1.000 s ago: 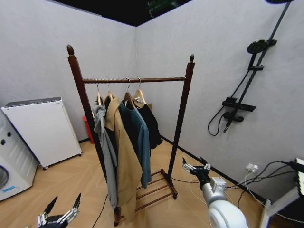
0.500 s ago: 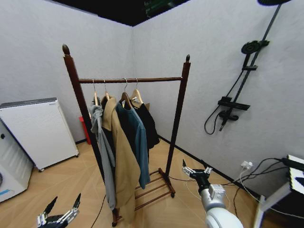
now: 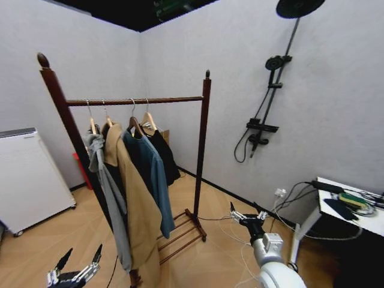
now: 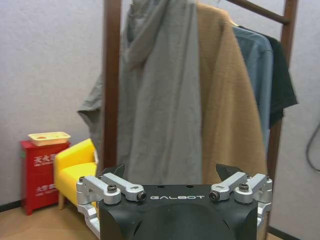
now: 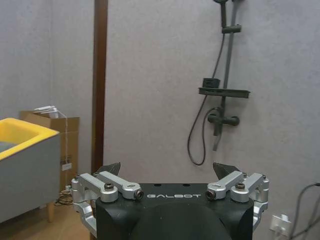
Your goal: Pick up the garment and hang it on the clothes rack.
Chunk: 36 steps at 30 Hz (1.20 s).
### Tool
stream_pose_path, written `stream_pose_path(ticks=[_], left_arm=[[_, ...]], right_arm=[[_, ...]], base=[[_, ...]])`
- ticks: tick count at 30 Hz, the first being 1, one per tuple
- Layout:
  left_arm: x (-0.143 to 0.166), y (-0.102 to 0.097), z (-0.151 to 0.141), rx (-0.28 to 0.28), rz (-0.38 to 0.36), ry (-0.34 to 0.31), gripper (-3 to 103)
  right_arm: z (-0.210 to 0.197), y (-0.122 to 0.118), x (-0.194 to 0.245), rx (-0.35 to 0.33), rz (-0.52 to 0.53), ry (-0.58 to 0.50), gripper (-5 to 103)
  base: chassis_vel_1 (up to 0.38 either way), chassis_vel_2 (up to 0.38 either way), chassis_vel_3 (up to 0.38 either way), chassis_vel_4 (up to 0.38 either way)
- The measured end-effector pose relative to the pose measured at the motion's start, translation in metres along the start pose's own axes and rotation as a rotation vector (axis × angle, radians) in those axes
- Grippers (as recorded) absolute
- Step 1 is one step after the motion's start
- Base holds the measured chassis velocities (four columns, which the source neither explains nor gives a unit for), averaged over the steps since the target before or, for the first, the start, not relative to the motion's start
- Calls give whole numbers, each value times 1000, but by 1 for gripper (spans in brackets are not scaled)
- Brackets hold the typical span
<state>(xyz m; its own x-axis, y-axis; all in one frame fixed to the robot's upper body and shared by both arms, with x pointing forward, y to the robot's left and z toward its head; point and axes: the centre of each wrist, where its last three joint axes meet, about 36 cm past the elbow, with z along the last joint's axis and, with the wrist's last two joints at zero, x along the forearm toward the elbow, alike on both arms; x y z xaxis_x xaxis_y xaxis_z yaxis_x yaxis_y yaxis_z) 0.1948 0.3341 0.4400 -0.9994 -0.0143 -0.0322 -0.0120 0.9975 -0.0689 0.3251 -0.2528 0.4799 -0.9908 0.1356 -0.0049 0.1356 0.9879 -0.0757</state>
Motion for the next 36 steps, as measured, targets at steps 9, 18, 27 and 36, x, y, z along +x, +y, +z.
stream_pose_path(ticks=[9, 18, 27, 36], left_arm=[[0, 0, 0, 0, 0, 0, 100], [0, 0, 0, 0, 0, 0, 100], [0, 0, 0, 0, 0, 0, 100], [0, 0, 0, 0, 0, 0, 100]], right_arm=[[2, -1, 1, 1, -7, -2, 100], [4, -1, 1, 1, -17, 0, 100], [9, -2, 0, 1, -19, 4, 100], [16, -2, 1, 3, -20, 9, 100]], base=[[-32, -221, -206, -18], [-1, -239, -240, -18], [-17, -239, -233, -9], [0, -250, -250, -1]])
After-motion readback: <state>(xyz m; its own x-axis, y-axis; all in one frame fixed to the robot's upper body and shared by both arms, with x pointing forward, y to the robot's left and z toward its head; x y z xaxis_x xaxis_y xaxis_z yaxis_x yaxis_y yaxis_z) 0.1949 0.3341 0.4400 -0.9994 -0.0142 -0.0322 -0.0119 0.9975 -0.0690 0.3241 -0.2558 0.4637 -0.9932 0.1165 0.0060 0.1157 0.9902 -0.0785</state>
